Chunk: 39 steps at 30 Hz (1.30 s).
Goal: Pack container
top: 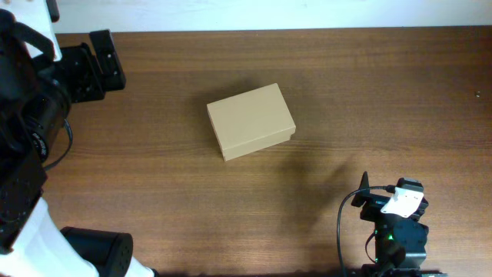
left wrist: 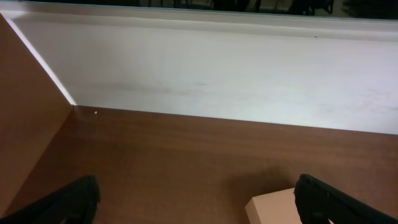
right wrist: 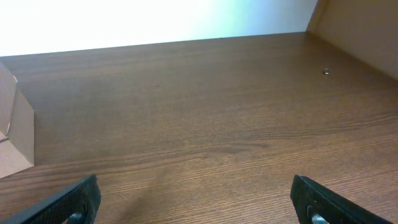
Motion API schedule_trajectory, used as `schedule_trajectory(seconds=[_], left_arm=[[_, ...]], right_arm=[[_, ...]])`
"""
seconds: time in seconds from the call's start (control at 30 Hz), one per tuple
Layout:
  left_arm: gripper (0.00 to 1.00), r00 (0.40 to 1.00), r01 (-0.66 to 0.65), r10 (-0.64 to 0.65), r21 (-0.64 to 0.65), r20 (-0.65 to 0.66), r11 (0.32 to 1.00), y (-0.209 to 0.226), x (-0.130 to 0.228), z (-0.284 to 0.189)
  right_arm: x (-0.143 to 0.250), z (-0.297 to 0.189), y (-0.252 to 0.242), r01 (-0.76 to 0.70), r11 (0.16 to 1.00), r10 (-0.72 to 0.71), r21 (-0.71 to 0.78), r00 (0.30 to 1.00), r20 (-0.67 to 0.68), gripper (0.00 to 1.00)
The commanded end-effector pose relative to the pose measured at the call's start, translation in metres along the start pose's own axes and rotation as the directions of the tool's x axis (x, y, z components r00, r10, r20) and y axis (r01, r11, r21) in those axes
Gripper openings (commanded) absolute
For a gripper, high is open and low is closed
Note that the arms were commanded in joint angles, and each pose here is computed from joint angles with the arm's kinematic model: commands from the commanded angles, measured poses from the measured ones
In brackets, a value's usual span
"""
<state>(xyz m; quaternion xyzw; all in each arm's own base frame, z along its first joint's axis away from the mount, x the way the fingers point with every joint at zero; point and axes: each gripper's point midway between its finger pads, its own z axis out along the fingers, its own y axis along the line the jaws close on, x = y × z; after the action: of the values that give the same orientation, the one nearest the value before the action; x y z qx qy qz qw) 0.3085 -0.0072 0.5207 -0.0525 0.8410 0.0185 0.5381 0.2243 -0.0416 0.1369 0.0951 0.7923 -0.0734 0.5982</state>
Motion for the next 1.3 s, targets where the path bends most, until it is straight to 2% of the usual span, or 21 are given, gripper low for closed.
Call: schedule_trajectory(seconds=[0.0, 0.47, 0.7, 0.8, 0.93, 1.0, 1.13, 1.27], left_arm=[[1.0, 1.0, -0.002, 0.002, -0.018, -0.001, 1.0, 0.003, 0.0, 0.002], [1.0, 1.0, -0.001, 0.001, -0.017, 0.002, 1.0, 0.004, 0.0, 0.0], [1.0, 0.999, 0.009, -0.008, -0.011, 0.044, 1.0, 0.015, 0.007, -0.05], [1.0, 1.0, -0.001, 0.001, -0.017, 0.001, 1.0, 0.024, 0.033, -0.075], [1.0, 0.992, -0.036, 0.031, -0.036, -0.12, 0.999, 0.039, 0.099, -0.097], [1.0, 0.991, -0.045, 0.035, -0.079, -0.13, 0.996, 0.051, 0.129, -0.101], [1.0, 0.998, 0.011, -0.001, -0.188, 0.057, 0.982, 0.072, 0.14, -0.092], [1.0, 0.954, 0.124, -0.061, -0.2, 0.294, 0.972, 0.079, 0.141, -0.08]], right_arm=[[0.002, 0.001, -0.005, -0.008, 1.0, 0.008, 0.024, 1.0, 0.006, 0.99], [0.002, 0.001, -0.005, -0.008, 1.0, 0.008, 0.024, 1.0, 0.006, 0.99], [0.002, 0.001, -0.005, -0.008, 1.0, 0.008, 0.024, 1.0, 0.006, 0.99], [0.002, 0.001, -0.005, -0.008, 1.0, 0.008, 0.024, 1.0, 0.006, 0.99], [0.002, 0.001, -0.005, -0.008, 1.0, 0.008, 0.024, 1.0, 0.006, 0.99], [0.002, 0.001, -0.005, -0.008, 1.0, 0.008, 0.024, 1.0, 0.006, 0.99], [0.002, 0.001, -0.005, -0.008, 1.0, 0.008, 0.024, 1.0, 0.006, 0.99], [0.002, 0.001, -0.005, -0.008, 1.0, 0.008, 0.024, 1.0, 0.006, 0.99]])
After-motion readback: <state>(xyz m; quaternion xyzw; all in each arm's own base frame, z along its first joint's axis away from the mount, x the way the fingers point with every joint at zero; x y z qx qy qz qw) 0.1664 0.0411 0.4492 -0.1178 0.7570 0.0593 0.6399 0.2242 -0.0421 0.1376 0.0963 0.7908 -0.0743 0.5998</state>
